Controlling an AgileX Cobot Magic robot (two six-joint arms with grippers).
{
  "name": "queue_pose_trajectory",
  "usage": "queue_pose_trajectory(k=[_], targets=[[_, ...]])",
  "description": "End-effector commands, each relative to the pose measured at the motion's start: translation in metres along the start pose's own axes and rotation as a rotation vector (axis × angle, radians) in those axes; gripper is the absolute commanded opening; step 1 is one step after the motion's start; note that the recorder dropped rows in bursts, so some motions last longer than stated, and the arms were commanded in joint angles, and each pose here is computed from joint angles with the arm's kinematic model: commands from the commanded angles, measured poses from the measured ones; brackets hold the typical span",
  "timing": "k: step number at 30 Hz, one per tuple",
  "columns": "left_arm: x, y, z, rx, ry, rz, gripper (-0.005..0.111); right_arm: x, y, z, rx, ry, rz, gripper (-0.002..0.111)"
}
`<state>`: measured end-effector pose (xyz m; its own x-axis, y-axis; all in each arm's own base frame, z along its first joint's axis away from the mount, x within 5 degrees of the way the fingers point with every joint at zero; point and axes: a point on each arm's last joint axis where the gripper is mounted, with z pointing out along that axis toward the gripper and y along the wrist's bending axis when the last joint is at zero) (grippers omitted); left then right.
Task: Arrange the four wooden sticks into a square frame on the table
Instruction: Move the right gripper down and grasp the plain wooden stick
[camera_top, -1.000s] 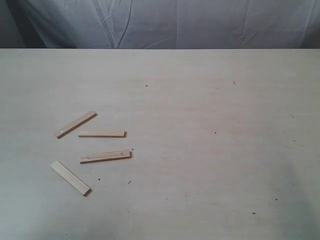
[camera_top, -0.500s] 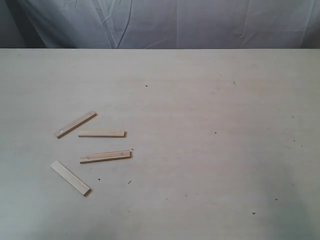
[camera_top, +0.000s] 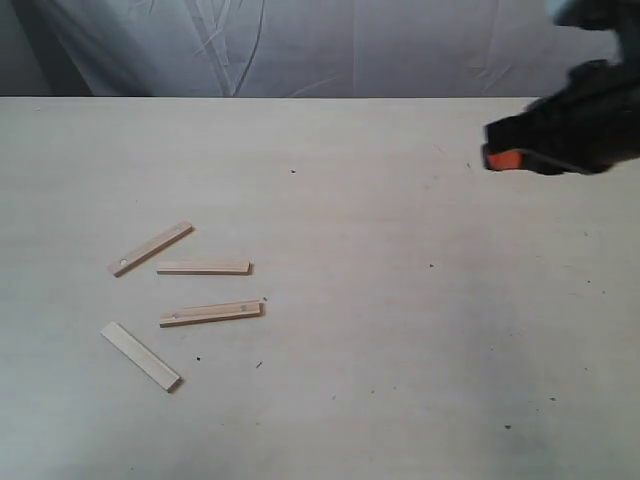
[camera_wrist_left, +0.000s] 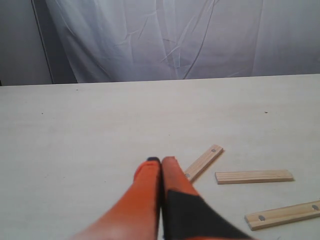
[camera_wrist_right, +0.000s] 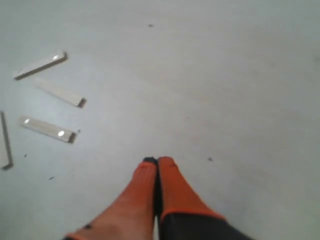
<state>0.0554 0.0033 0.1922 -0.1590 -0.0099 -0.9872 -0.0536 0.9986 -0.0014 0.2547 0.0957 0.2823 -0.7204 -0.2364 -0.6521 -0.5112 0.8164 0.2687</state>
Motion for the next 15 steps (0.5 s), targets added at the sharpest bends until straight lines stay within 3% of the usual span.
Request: queue_pose_trajectory(k=[1, 10, 15], targets=[[0.0, 0.0, 0.0, 0.006, -0.012, 0.002, 0.0, -0.021, 0.039, 0.057, -0.14, 0.134, -0.252, 0.001], [0.0, 0.0, 0.0, 0.006, -0.012, 0.002, 0.0, -0.04, 0.106, 0.18, -0.216, 0.386, -0.672, 0.001], [0.0, 0.0, 0.0, 0.006, -0.012, 0.002, 0.0, -0.05, 0.123, 0.233, -0.207, 0.499, -0.703, 0.001]])
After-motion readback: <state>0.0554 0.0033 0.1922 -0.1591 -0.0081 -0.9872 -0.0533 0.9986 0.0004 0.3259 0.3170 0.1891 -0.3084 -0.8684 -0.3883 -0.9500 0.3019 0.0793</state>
